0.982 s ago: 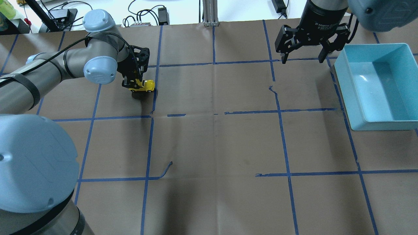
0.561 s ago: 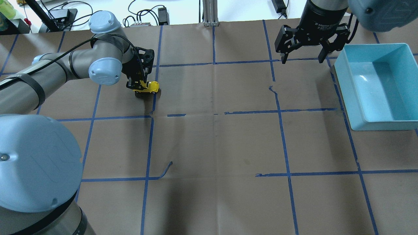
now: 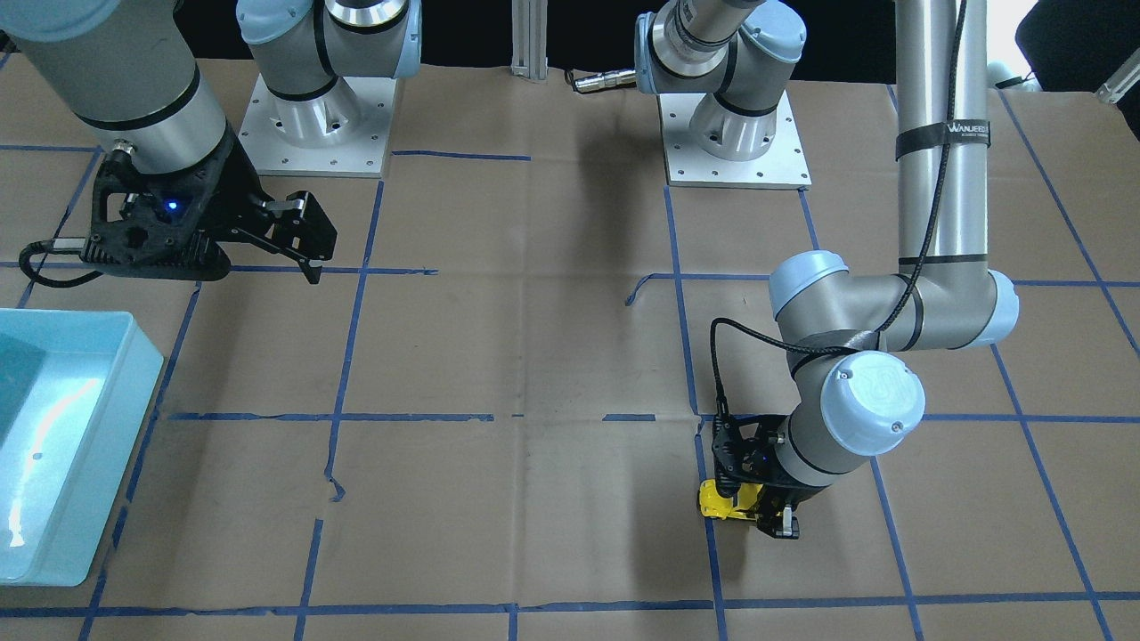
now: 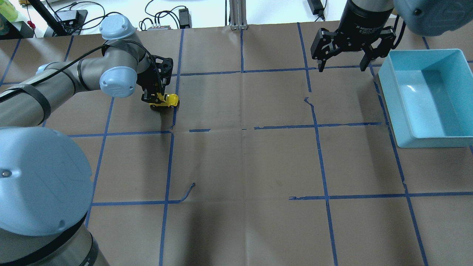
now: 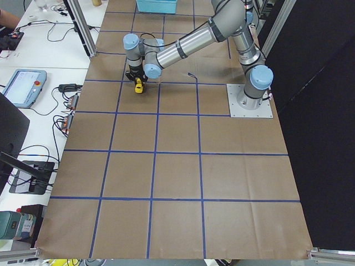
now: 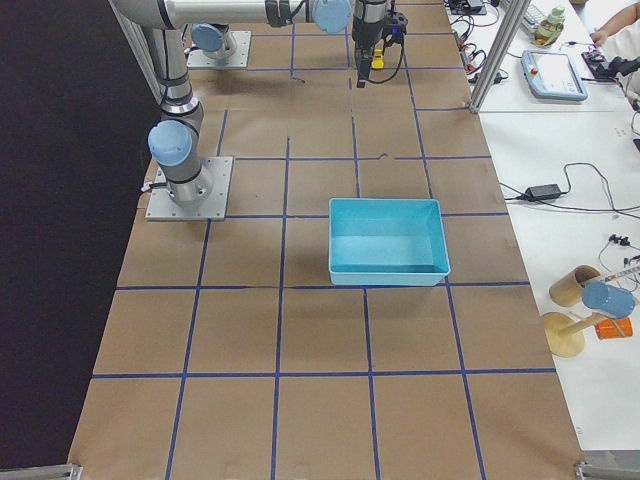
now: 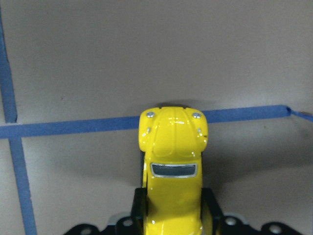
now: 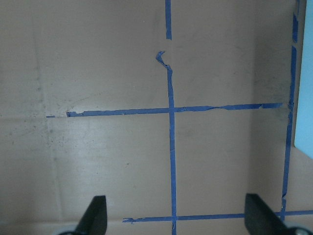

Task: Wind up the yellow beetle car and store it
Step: 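Press the held car onto the table and drag it toward the robot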

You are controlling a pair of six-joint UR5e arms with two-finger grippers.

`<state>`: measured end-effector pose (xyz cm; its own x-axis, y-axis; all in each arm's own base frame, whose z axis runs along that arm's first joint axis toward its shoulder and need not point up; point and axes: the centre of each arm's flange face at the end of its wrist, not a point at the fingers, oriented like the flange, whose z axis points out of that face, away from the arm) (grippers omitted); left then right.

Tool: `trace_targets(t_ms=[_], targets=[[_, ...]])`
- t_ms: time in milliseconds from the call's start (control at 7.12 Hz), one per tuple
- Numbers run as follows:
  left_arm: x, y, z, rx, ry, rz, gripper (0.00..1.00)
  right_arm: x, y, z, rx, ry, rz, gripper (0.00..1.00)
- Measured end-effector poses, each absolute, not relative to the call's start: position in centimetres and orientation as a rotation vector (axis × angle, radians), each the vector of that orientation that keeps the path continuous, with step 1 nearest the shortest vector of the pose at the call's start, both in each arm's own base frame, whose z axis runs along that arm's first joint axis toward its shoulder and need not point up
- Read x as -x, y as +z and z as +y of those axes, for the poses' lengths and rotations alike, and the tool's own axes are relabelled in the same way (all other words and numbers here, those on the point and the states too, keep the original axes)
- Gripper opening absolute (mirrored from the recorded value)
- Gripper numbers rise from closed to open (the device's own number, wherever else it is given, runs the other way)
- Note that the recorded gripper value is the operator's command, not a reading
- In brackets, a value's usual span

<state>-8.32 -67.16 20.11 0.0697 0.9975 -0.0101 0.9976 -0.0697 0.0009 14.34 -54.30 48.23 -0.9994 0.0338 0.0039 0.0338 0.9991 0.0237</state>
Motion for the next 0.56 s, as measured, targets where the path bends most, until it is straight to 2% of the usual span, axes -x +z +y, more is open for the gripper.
trace_targets(t_ms=[561], targets=[[8.19, 19.63, -67.27, -2.300, -0.003, 2.134, 0.00, -14.35, 48.35, -54.27, 0.057, -0.034, -3.139, 1.00]])
